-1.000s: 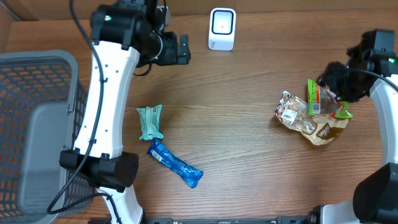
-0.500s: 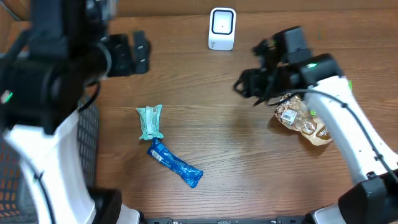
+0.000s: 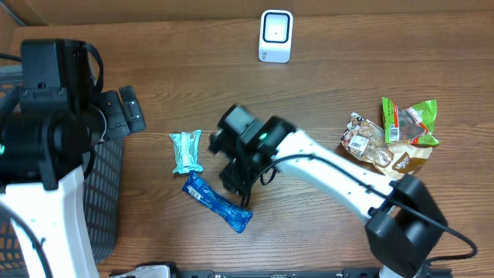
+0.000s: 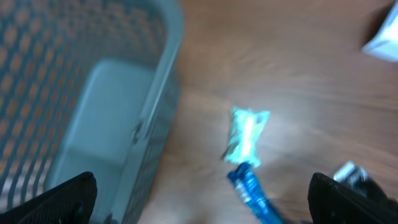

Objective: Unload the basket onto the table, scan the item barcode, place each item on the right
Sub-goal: 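Reach the right gripper left to the blue packet and grasp it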

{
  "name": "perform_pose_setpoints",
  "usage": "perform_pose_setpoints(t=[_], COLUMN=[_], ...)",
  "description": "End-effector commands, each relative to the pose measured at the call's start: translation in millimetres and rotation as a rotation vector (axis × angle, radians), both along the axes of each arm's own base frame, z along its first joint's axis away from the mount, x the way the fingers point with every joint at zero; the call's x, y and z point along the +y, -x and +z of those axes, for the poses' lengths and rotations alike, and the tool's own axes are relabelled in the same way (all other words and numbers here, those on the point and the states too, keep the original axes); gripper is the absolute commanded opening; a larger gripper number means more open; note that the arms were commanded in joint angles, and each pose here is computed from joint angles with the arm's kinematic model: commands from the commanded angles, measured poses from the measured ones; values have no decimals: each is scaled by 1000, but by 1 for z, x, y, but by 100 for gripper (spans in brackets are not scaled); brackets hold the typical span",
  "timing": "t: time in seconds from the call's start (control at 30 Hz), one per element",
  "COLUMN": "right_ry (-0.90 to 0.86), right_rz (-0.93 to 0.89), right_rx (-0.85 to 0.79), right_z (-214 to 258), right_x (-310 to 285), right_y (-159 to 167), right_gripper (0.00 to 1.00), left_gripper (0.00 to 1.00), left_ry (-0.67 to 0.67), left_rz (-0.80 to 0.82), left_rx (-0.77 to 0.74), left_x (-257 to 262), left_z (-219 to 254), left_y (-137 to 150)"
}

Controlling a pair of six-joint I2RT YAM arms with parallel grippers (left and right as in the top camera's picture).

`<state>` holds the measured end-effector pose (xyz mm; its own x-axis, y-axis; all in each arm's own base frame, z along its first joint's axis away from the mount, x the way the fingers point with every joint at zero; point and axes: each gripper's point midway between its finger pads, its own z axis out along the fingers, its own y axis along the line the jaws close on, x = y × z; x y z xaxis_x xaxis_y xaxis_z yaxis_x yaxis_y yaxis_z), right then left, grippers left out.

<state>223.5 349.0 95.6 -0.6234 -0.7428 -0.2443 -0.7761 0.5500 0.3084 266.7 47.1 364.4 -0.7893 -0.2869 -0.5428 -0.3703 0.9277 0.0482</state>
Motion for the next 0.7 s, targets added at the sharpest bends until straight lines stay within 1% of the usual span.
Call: perform_pose_setpoints(t=[0.0, 0.13, 0.2, 0.3, 0.4, 0.47, 0.57, 0.67], right_ry=[65, 107, 113, 125, 140, 142, 79, -92], right_rz=[104, 173, 217, 232, 230, 227, 197, 160], right_rx=[-53, -30, -32, -53, -73, -79, -116, -139], right_z=[-14, -22, -25, -30, -36, -36, -22, -6], right_x=[3, 4, 6, 10, 11, 13, 31, 72], right_y=[14, 35, 42, 44, 40, 37, 27, 21], right_gripper=[61, 62, 66, 76, 89, 91, 91, 91], left_gripper=[100, 100, 100, 100, 100, 100, 100, 100], left_ry=[40, 97, 116, 117, 118, 117, 115, 115], left_rz=[97, 121, 161, 220, 238, 237, 236, 236], left_rx=[54, 62, 57, 52, 52, 44, 35, 35], left_x=[20, 35, 47, 61, 66, 66, 67, 67], left_z=[-18, -22, -23, -23, -23, -22, -21, -21], left_y=[7, 11, 15, 20, 22, 20, 18, 18])
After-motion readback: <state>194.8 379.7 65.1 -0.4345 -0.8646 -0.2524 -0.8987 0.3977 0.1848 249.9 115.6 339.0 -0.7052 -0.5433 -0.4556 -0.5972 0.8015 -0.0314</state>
